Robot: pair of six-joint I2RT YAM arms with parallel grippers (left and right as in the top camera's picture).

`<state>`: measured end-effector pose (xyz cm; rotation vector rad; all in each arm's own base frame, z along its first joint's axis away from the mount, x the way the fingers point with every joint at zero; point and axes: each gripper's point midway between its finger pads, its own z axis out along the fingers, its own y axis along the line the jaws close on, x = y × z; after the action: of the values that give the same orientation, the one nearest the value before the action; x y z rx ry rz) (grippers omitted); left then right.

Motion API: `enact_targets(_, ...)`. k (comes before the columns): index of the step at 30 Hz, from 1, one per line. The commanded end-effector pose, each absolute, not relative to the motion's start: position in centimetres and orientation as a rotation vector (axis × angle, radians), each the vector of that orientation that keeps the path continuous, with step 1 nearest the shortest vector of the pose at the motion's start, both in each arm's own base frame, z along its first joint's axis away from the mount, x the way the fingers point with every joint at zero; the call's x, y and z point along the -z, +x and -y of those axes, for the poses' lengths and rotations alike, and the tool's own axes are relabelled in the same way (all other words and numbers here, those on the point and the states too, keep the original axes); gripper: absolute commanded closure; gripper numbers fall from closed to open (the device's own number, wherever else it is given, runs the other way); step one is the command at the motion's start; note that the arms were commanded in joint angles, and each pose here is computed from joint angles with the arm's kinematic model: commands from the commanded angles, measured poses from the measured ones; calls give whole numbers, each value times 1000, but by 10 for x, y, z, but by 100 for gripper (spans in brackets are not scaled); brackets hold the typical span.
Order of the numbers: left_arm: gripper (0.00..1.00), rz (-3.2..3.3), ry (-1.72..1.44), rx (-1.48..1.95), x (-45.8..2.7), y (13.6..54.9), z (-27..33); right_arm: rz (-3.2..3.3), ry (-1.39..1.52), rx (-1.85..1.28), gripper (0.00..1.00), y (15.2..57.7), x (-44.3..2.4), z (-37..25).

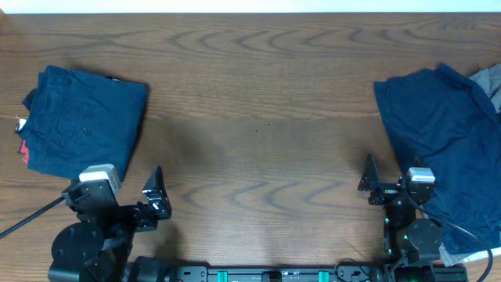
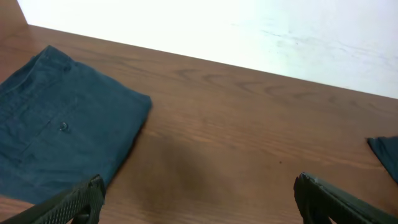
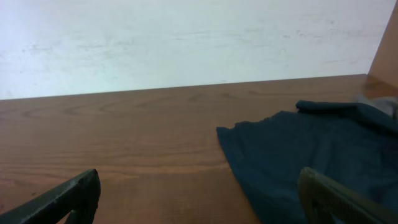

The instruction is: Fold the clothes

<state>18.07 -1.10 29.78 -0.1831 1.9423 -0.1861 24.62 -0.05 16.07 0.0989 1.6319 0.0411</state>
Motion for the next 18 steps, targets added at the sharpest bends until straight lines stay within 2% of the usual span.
enact_targets(1,2,-1958,-239,144,-284,178,1,-1631,92,-28,1,246,-159,2)
enact_targets(7,2,-2008,-360,46,-232,176,-21,-1632,92,-28,1,246,-159,2)
enact_targets(12,2,-1981,-414,15,-178,189,-31,-1631,92,-28,1,246,-159,2)
enact_targets(18,2,-1804,-398,44,-161,217,-33,-1631,92,-28,1,246,-159,2)
